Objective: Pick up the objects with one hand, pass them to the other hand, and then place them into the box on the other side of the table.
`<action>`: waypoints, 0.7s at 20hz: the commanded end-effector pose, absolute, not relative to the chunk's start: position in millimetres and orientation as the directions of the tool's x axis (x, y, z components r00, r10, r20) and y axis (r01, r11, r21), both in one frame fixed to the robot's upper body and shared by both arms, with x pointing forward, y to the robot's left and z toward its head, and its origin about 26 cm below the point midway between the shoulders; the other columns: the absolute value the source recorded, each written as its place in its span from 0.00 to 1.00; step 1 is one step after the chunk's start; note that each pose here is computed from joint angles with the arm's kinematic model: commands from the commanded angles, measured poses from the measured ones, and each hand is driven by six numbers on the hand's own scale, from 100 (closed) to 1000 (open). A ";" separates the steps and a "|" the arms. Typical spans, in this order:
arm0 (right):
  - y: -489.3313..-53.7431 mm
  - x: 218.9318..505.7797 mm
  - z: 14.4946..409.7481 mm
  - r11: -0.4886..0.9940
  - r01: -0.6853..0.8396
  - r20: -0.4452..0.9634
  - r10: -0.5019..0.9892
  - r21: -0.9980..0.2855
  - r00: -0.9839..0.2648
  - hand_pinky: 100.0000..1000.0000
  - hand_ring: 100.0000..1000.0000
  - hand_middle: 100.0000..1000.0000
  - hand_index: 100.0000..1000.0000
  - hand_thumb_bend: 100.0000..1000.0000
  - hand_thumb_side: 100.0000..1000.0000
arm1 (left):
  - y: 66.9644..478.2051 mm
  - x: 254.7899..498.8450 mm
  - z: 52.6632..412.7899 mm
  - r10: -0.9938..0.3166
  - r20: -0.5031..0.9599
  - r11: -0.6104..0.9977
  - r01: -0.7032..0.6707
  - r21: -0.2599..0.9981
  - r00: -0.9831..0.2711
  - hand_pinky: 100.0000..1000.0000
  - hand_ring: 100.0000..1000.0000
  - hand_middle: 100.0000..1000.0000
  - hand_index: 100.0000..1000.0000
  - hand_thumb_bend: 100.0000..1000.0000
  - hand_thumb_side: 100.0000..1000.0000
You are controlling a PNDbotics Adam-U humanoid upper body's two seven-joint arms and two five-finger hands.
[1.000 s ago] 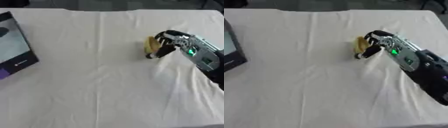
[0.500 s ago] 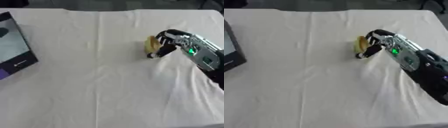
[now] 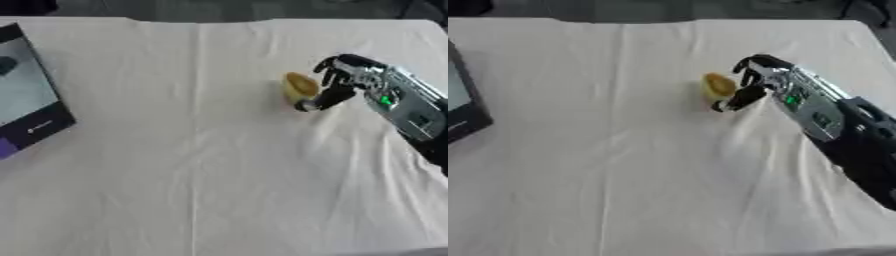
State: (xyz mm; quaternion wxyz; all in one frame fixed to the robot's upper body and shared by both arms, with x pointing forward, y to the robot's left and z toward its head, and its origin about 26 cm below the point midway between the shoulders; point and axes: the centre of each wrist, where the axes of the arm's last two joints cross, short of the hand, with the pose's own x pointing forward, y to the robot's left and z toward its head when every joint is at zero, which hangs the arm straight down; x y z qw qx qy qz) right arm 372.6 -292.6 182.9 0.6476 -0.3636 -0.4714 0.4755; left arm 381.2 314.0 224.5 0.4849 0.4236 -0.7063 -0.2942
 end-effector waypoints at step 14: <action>-294.0 380.0 188.8 0.262 -0.267 0.241 0.964 -0.927 0.108 0.83 0.69 0.60 0.86 0.53 0.33 | 313.8 380.6 234.4 -0.890 0.419 0.456 -0.333 0.825 -0.182 0.78 0.63 0.58 0.67 0.68 0.35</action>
